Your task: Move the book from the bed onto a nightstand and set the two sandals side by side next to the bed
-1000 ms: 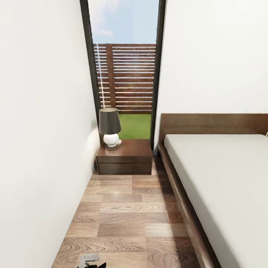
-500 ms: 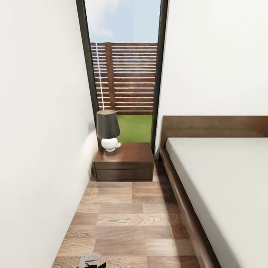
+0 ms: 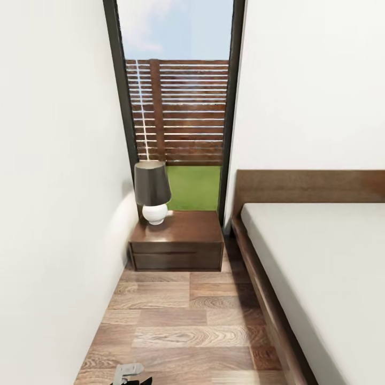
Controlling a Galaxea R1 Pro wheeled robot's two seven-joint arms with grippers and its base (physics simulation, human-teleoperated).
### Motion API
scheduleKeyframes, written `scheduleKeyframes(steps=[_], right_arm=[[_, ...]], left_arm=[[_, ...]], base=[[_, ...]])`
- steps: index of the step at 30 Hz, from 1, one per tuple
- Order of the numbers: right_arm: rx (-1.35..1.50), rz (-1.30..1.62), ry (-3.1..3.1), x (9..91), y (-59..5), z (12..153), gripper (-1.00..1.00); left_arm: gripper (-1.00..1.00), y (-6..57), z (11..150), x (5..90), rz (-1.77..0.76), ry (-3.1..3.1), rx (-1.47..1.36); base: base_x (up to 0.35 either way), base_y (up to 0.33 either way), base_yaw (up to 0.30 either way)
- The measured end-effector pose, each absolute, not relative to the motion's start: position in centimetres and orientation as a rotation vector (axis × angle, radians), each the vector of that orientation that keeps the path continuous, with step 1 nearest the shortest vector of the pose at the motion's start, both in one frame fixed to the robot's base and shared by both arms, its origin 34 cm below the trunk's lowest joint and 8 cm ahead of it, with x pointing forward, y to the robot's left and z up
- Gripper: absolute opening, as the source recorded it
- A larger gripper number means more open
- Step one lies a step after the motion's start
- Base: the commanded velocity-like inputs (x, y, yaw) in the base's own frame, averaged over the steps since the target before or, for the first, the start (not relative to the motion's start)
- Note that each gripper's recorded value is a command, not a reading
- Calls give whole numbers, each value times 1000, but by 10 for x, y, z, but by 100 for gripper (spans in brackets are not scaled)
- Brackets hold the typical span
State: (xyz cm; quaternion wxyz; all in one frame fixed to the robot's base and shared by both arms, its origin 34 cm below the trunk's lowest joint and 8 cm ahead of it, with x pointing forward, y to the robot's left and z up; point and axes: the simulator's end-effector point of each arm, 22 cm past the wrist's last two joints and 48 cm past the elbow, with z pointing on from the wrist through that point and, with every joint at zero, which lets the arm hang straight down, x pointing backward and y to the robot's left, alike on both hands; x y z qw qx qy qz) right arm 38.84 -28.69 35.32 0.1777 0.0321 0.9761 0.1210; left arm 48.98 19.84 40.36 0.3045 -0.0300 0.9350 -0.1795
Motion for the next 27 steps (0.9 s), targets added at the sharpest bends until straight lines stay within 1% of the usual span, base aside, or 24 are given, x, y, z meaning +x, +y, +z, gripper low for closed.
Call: scheduleKeyframes(steps=[27], right_arm=[[93, 344, 2761, 392, -288, 377, 100]], left_arm=[[100, 198, 428, 493, -477, 2477, -79]], base=[[4, 0, 0]])
